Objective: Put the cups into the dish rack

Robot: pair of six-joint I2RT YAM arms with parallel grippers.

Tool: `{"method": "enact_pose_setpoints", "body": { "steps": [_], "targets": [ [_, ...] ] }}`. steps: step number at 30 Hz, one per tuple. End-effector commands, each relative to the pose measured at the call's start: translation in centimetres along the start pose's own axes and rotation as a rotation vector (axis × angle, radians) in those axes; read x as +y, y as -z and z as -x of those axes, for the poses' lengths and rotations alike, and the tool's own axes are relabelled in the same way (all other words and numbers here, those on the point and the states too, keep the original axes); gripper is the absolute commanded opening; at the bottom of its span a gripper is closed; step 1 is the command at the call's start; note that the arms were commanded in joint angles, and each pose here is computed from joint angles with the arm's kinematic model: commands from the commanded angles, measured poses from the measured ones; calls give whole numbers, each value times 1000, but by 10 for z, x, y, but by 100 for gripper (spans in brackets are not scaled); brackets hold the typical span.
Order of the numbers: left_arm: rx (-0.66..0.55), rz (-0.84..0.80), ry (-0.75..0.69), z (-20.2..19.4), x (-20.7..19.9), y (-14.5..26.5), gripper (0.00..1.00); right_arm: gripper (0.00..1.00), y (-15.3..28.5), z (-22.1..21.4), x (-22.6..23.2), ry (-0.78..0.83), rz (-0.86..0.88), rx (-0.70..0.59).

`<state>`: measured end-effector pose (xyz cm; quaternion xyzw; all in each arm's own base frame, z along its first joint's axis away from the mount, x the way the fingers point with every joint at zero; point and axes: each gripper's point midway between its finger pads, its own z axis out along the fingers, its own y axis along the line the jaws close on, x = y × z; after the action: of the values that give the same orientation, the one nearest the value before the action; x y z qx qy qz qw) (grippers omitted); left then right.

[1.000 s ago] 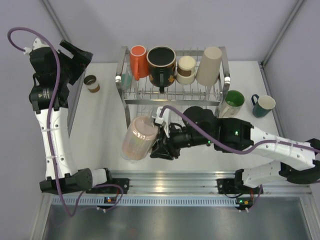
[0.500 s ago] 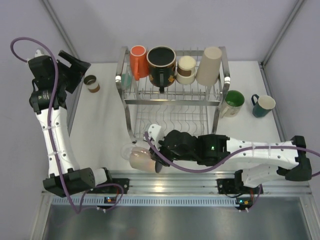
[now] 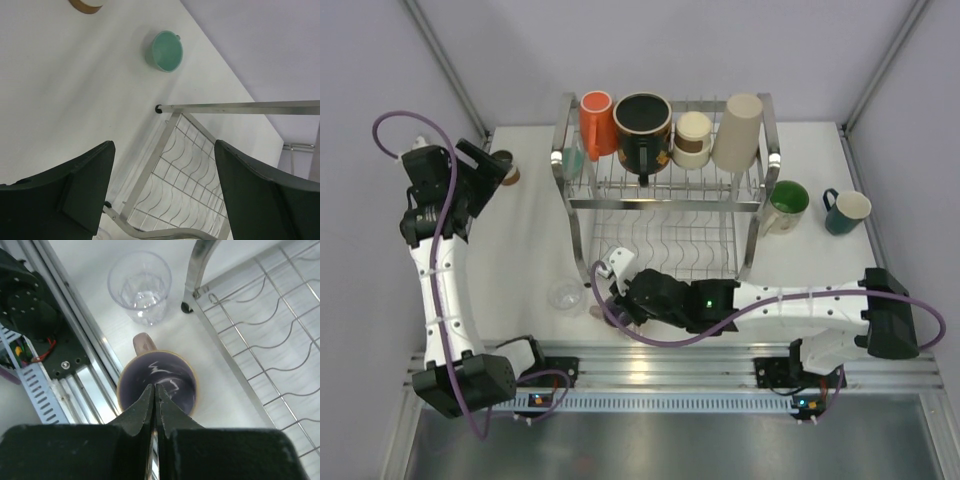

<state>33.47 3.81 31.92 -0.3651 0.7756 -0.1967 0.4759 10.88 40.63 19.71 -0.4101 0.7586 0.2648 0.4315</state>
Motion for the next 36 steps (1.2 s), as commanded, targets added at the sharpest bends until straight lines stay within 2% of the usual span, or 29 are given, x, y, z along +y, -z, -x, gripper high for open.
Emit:
{"method": "enact_pose_setpoints", "body": {
  "steps": [1,6,11,14,17,18,24,28,36],
  "targets": [
    [-91,30,-68,15,9,1,86,0,-1,19,2,-65,6,-83],
    [-102,106,-74,15,27,-6,85,0,5,25,3,-53,16,-68],
    [-50,83,-62,0,30,-12,85,4,-2,2,1,-32,23,9],
    [-34,52,-79,-5,26,-11,85,17,-4,-15,8,-24,72,66],
    [-18,-12,-88,-7,14,-7,85,30,-2,-14,12,-32,88,75],
    [-27,-47,-92,-6,7,-5,85,38,-2,-14,12,-33,87,86],
    [30,-152,-104,-20,-8,-1,85,53,-5,-36,17,-26,100,204],
    [46,-189,-111,-23,-14,3,85,56,-2,-44,20,-24,121,243],
    [44,-216,-135,-23,-20,8,85,55,-15,-74,18,-11,98,315]
  ]
}}
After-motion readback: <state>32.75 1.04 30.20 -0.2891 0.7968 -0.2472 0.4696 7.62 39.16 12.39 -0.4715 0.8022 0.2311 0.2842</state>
